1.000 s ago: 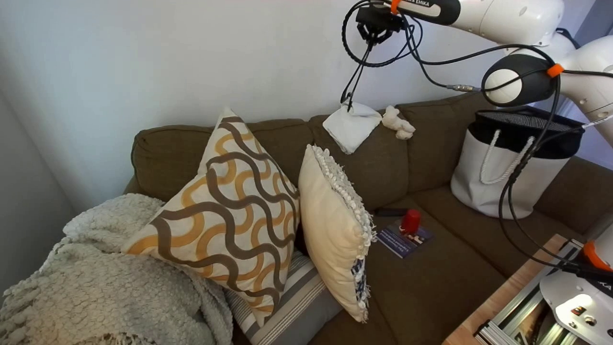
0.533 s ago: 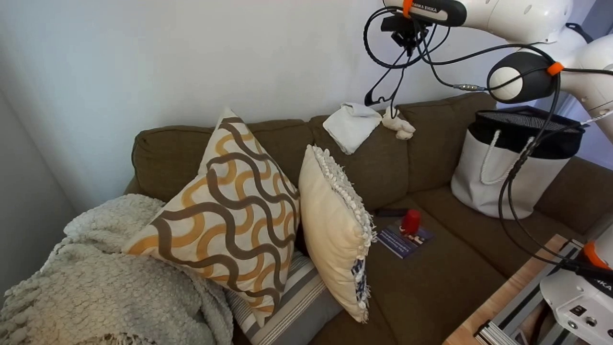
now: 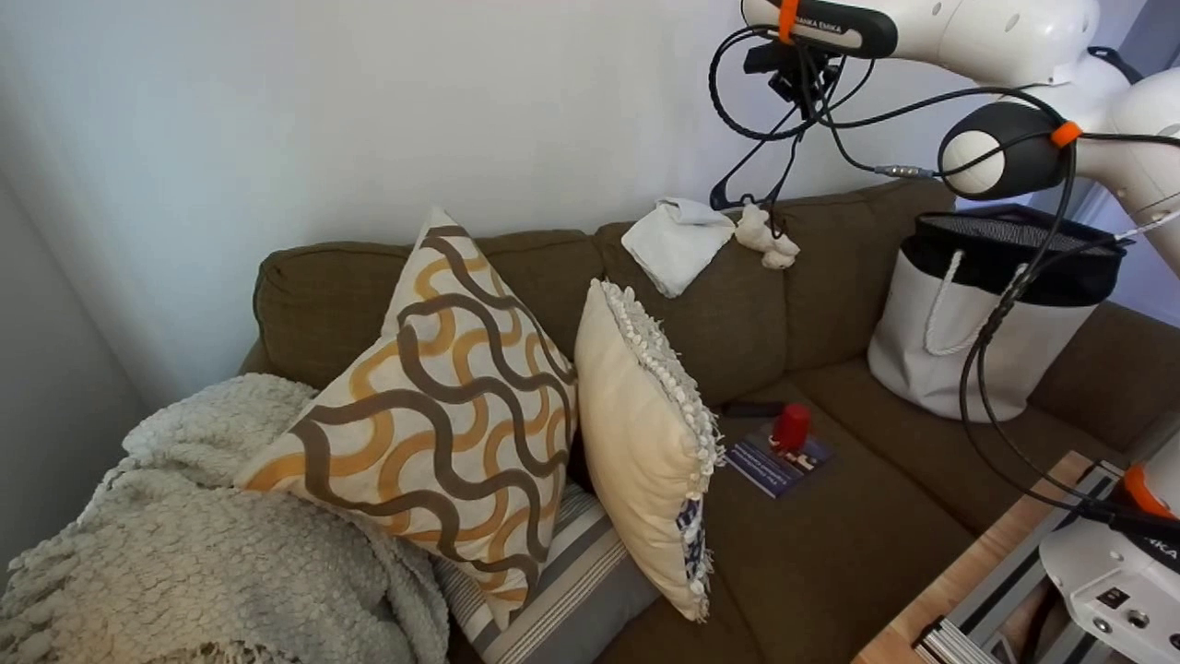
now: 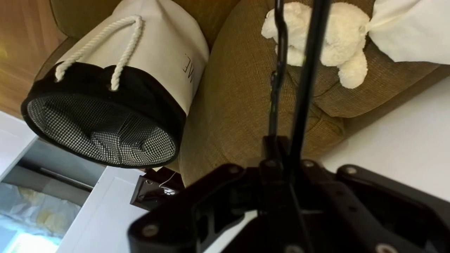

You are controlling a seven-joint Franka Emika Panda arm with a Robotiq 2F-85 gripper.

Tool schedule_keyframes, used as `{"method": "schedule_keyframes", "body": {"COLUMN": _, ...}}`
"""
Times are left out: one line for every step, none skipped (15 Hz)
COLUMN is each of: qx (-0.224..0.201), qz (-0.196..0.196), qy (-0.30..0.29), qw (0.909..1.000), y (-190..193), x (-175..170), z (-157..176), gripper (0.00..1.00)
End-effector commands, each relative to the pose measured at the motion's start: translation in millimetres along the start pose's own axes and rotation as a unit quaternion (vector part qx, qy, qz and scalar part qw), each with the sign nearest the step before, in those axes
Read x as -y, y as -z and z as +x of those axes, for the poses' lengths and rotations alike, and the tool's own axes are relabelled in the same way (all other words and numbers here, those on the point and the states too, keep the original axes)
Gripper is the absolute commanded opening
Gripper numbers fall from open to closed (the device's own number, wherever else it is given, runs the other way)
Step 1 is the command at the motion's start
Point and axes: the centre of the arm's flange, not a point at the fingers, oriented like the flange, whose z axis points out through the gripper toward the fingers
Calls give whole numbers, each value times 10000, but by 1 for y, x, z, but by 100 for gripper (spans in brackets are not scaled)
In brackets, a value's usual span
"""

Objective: Pick up the wire from between the pillows and put it on the middle sofa seat

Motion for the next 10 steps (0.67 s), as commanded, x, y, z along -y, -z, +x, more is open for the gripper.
{"method": "schedule_keyframes", "body": {"qx": -464, "qz": -299, "qy": -71, "qw": 9985, "y": -4, "x": 7, "z": -7, "gripper": 1}}
{"method": "schedule_keyframes", "body": {"qx": -533, "qz": -482, "qy": -8, "qw": 9974, "y": -16, "x": 4, "z": -15, "gripper": 1}}
{"method": "schedule_keyframes", "body": {"qx": -561, "qz": -711, "qy": 12, "qw": 9959, "y": -31, "x": -4, "z": -23, "gripper": 1}}
{"method": "schedule_keyframes", "body": {"qx": -599, "qz": -886, "qy": 0, "qw": 9943, "y": -42, "x": -8, "z": -29, "gripper": 1}}
{"method": "schedule_keyframes", "body": {"qx": -676, "qz": -1044, "qy": -8, "qw": 9922, "y": -54, "x": -13, "z": -35, "gripper": 1}}
{"method": "schedule_keyframes", "body": {"qx": -723, "qz": -1232, "qy": -18, "qw": 9897, "y": -69, "x": -13, "z": -42, "gripper": 1}}
{"method": "schedule_keyframes", "body": {"qx": -795, "qz": -1417, "qy": -31, "qw": 9867, "y": -83, "x": -20, "z": -50, "gripper": 1}}
{"method": "schedule_keyframes", "body": {"qx": -805, "qz": -1567, "qy": -5, "qw": 9844, "y": -103, "x": -21, "z": -58, "gripper": 1}}
{"method": "schedule_keyframes", "body": {"qx": -770, "qz": -1738, "qy": 25, "qw": 9818, "y": -124, "x": -25, "z": -34, "gripper": 1}}
{"method": "schedule_keyframes", "body": {"qx": -805, "qz": -1974, "qy": 36, "qw": 9770, "y": -138, "x": -28, "z": -35, "gripper": 1}}
